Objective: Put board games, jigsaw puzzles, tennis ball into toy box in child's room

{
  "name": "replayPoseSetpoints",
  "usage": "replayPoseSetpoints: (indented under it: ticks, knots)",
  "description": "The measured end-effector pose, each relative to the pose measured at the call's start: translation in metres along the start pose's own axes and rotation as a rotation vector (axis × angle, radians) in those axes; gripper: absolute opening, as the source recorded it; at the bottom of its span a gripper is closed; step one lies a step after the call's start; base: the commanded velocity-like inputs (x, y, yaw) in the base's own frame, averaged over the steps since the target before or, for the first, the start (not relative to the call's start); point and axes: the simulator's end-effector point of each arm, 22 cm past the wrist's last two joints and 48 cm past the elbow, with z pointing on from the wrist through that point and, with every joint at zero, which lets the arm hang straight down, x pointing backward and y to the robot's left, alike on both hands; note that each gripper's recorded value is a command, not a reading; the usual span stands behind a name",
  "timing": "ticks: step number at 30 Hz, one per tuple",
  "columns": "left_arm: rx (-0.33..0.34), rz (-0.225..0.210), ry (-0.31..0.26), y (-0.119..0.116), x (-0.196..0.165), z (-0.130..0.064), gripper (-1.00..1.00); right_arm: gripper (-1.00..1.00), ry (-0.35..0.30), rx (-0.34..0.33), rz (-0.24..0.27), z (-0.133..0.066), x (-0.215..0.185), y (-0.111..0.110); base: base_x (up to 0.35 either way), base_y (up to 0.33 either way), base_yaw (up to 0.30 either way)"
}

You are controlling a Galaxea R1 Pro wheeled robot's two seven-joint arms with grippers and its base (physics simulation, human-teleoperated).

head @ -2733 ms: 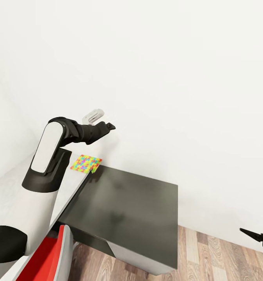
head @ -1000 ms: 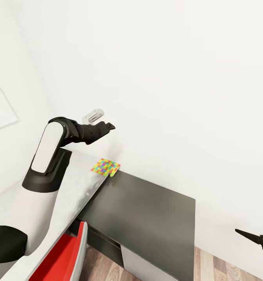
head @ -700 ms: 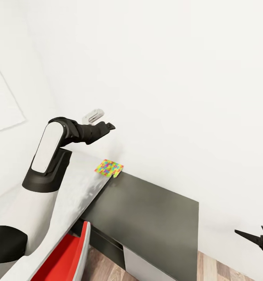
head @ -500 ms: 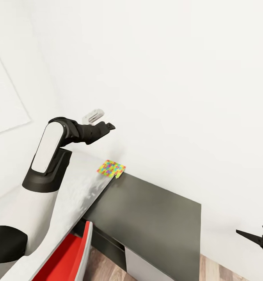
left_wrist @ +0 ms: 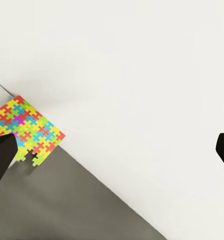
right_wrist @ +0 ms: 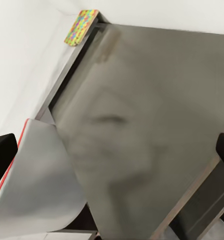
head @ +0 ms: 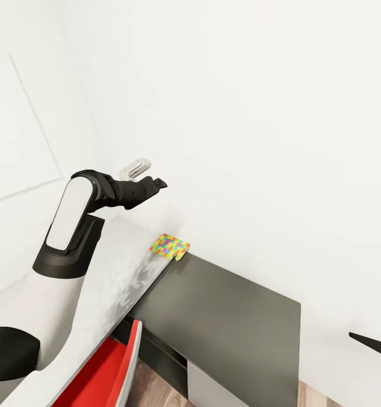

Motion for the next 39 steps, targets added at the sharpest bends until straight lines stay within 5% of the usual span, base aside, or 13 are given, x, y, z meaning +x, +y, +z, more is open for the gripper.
replayPoseSetpoints:
  ticks: [19, 31, 39]
  knots:
    - [0.037, -0.025, 0.054, -0.027, 0.022, 0.009, 1.00, 1.00, -0.128, -0.020, 0.015, 0.000, -0.034, 0.007, 0.000, 0.000, 0.024]
    - [0.049, -0.008, 0.078, -0.041, 0.036, 0.011, 1.00, 1.00, -0.213, -0.200, 0.082, 0.021, -0.069, 0.062, 0.000, 0.000, 0.002]
    - [0.049, -0.005, 0.081, -0.042, 0.038, 0.011, 1.00, 1.00, -0.215, -0.227, 0.106, 0.039, -0.074, 0.078, 0.000, 0.000, 0.000]
